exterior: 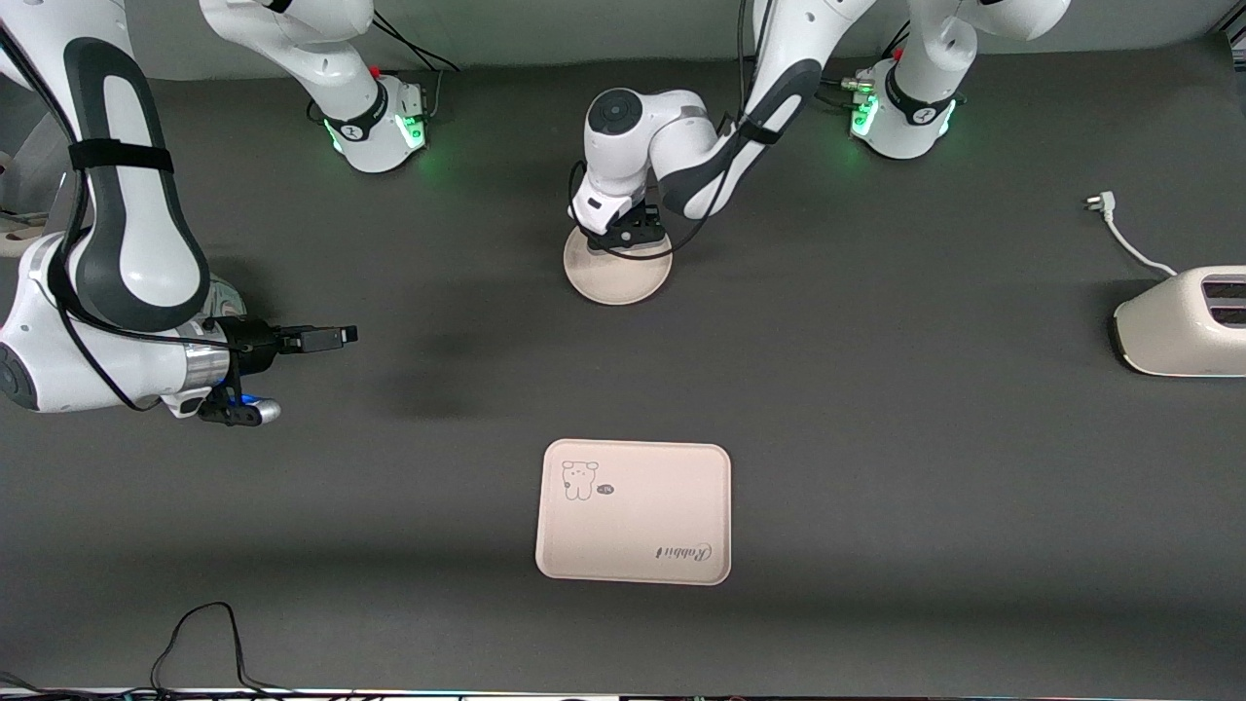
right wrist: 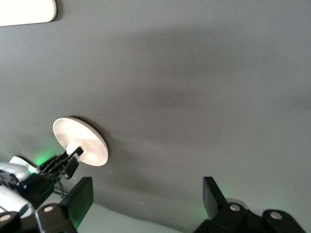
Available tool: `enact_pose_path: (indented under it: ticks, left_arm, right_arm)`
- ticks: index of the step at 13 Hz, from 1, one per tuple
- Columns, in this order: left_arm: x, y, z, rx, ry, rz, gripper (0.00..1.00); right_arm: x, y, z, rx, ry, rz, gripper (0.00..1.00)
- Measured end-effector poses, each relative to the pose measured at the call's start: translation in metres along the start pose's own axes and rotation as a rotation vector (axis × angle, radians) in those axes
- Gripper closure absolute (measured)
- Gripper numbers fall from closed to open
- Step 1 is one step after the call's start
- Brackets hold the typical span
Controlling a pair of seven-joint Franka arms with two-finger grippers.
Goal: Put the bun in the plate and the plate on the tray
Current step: 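Lower the bun onto the plate and open the left gripper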
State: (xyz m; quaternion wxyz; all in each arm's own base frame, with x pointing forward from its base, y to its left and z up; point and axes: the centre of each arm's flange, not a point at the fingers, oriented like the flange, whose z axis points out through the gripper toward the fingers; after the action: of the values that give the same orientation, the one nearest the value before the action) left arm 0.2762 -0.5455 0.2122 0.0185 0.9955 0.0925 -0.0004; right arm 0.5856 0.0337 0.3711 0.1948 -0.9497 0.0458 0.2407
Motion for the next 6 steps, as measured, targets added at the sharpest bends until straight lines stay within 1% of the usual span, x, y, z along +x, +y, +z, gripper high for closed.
enact_pose_path:
  ticks: [1, 2, 4, 5, 6]
  left_arm:
    - [0.002, 0.0, 0.005, 0.007, 0.013, -0.002, 0.44]
    - [0.003, 0.0, 0.009, 0.01, 0.017, -0.001, 0.29]
    - [0.006, 0.0, 0.01, 0.012, 0.021, -0.003, 0.05]
    - [0.01, 0.003, 0.007, 0.008, 0.027, -0.005, 0.0]
    - [0.015, 0.006, 0.001, 0.015, 0.036, -0.008, 0.0]
  right_arm:
    - [-0.001, -0.002, 0.001, -0.001, -0.006, -0.003, 0.0]
    - [0.0, -0.002, 0.003, -0.001, -0.015, -0.004, 0.0]
    - [0.001, -0.002, 0.01, 0.001, -0.038, -0.003, 0.0]
    - [0.001, -0.006, 0.013, -0.001, -0.044, -0.007, 0.0]
    - [0.0, -0.013, 0.016, -0.006, -0.049, -0.015, 0.0]
